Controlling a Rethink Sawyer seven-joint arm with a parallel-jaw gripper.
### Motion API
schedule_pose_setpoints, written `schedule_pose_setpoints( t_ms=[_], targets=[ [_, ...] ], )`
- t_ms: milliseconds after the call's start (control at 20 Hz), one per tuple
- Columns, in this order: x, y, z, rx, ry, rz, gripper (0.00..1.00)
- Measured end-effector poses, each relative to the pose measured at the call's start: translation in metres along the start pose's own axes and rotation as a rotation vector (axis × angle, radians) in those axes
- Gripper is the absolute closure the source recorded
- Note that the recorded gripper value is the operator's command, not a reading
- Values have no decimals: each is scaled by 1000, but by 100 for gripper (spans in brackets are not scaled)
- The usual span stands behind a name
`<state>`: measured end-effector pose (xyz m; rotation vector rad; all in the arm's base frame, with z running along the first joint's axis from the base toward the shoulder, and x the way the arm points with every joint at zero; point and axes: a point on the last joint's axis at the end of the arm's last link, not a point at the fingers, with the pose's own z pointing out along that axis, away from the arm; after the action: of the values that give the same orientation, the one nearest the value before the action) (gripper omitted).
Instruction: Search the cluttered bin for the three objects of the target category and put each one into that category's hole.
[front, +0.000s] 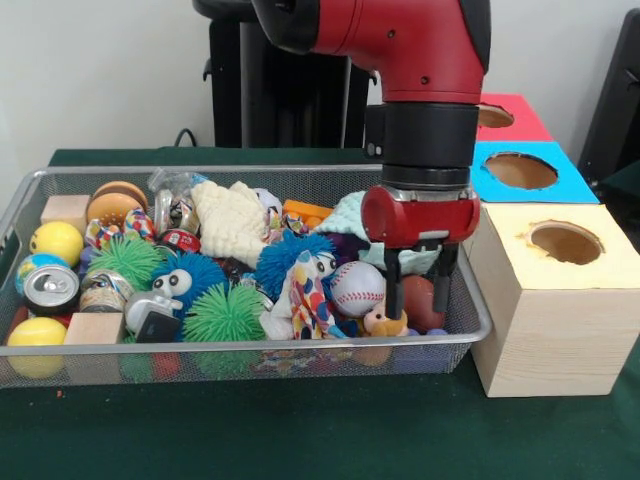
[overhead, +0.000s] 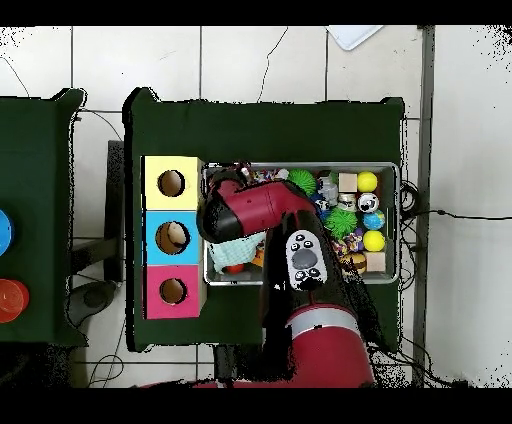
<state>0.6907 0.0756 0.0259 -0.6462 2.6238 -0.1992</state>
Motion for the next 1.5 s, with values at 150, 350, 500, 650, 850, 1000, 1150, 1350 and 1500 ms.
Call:
schedule_pose_setpoints(
  t_ms=[150, 350, 500, 650, 850, 1000, 1150, 1350, 1500],
  targets=[
    [2, -4, -1, 13, 6, -5, 0],
    [7, -12, -1, 38, 17, -13, 0],
    [13, -17, 2, 50, 39, -14, 0],
    [22, -18, 7, 46, 76, -3, 0],
    [38, -9, 17, 19, 145, 22, 0],
    [48, -2, 25, -2, 182, 44, 0],
    [50, -1, 29, -13, 189, 74, 0],
    [48, -6, 30, -19, 190, 112, 0],
    [49, -12, 32, -27, 194, 150, 0]
  ],
)
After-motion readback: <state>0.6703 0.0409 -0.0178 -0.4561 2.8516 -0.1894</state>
